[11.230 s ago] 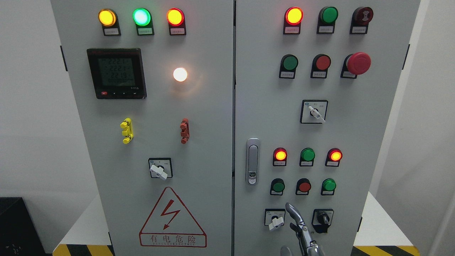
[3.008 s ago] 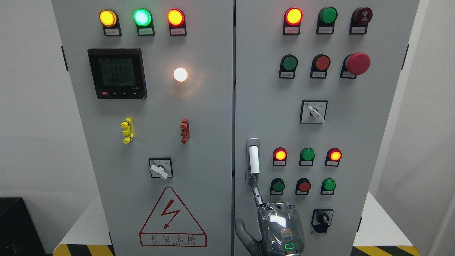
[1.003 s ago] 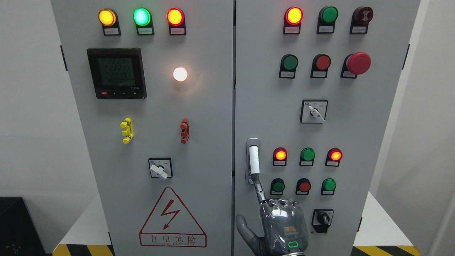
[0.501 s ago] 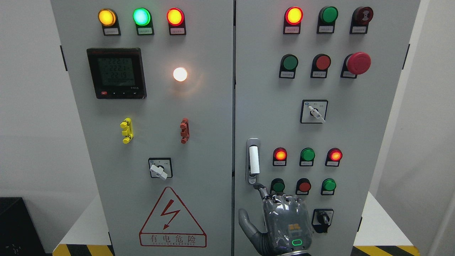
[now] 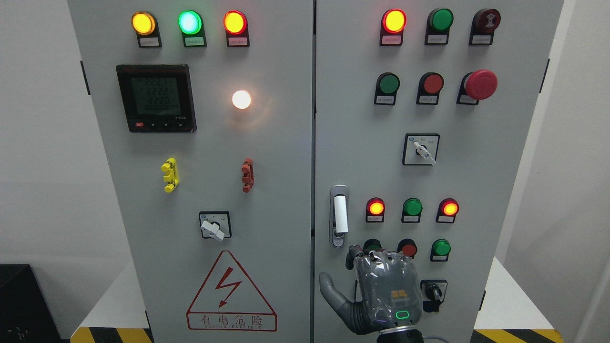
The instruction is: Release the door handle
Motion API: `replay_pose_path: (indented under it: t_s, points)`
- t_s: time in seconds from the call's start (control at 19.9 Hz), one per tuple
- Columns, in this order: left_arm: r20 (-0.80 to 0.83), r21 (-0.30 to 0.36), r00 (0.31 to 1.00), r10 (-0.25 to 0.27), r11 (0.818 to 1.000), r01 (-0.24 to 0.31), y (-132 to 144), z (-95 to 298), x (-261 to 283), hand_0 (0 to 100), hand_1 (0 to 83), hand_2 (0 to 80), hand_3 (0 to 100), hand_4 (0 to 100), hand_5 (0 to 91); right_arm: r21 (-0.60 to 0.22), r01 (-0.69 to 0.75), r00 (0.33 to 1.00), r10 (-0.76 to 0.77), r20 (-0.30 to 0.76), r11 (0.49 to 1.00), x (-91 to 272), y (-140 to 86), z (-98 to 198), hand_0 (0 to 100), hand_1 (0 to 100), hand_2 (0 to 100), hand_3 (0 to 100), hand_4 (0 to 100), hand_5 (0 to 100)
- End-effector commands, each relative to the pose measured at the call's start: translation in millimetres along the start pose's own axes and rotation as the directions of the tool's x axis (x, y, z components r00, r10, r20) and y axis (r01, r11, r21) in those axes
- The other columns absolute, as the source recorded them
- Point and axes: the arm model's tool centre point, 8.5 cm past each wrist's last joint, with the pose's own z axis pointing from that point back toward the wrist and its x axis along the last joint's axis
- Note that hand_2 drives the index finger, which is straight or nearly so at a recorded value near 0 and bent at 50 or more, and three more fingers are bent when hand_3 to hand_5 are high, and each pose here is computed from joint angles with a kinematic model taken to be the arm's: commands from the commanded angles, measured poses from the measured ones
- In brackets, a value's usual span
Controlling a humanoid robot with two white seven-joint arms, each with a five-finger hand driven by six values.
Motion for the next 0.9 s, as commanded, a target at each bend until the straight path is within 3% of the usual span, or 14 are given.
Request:
replay_pose_path:
  t_s: [0.0, 0.85]
  points:
    - [0.017, -0.002, 1.0, -0.021, 1.0, 0.021, -1, -1, 6, 0, 0.0, 2.4, 9, 1, 0.0, -0.032, 0.01, 1.0, -0.01, 0.0, 0.999, -2, -10, -11, 21, 31, 73, 100, 98, 95]
    - [0.017, -0.002, 1.0, -0.021, 1.0, 0.021, -1, -1, 6, 0, 0.0, 2.4, 9, 1, 0.0, -0.036, -0.003, 1.0, 0.002, -0.027, 0.999, -5, -14, -34, 17, 33, 78, 100, 100, 95]
